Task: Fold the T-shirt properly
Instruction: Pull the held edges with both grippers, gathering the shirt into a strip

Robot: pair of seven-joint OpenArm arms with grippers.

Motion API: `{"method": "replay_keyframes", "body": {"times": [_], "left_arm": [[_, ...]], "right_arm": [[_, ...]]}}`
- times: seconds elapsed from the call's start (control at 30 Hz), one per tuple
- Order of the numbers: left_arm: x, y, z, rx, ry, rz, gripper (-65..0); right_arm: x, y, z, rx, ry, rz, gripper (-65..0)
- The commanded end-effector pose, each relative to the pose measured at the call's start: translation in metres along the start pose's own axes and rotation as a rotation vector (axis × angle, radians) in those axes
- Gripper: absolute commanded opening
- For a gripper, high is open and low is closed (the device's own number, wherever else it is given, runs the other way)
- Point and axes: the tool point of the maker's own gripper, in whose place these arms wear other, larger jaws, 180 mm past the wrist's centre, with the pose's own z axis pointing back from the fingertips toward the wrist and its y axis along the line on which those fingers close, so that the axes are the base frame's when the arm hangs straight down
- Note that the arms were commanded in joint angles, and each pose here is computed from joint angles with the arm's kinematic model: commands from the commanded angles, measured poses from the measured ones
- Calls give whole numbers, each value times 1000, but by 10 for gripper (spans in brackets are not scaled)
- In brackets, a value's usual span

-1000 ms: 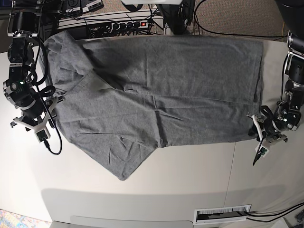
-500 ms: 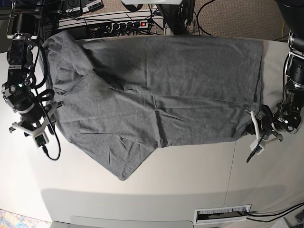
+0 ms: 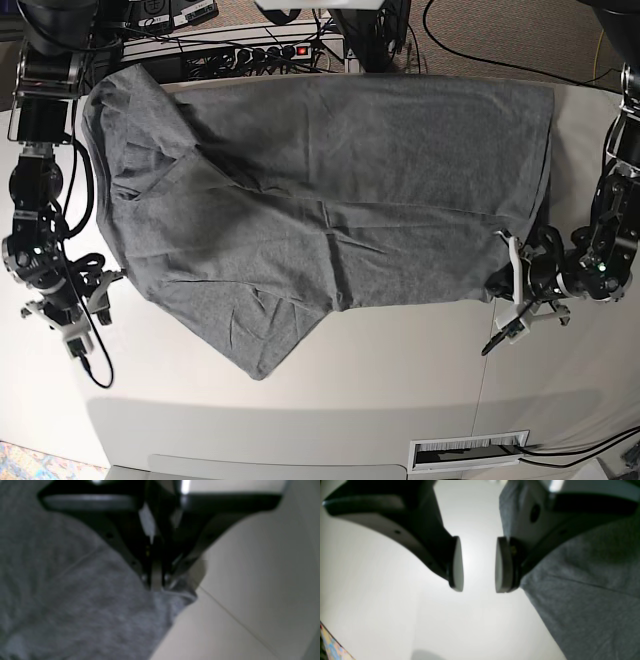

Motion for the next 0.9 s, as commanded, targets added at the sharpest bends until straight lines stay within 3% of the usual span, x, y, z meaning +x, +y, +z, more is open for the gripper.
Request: {"method": "replay_keyframes", "body": {"times": [0.0, 0.13, 0.4, 0.6, 0.87], "left_arm": [[13, 6, 10, 17, -32, -20, -650], [-1, -22, 7, -32, 10, -52, -650], [-50, -64, 23, -101, 108, -107, -650], [-74, -74, 25, -109, 153, -116, -650], [-84, -82, 24, -130, 168, -103, -650]], "right_arm": [[25, -16, 5, -32, -61, 9, -426], [36, -16, -7, -17, -51, 26, -373], [39, -31, -22, -4, -58, -7, -372], [23, 0, -46, 98, -59, -54, -371], [1, 23, -73, 85, -40, 29, -371]]}}
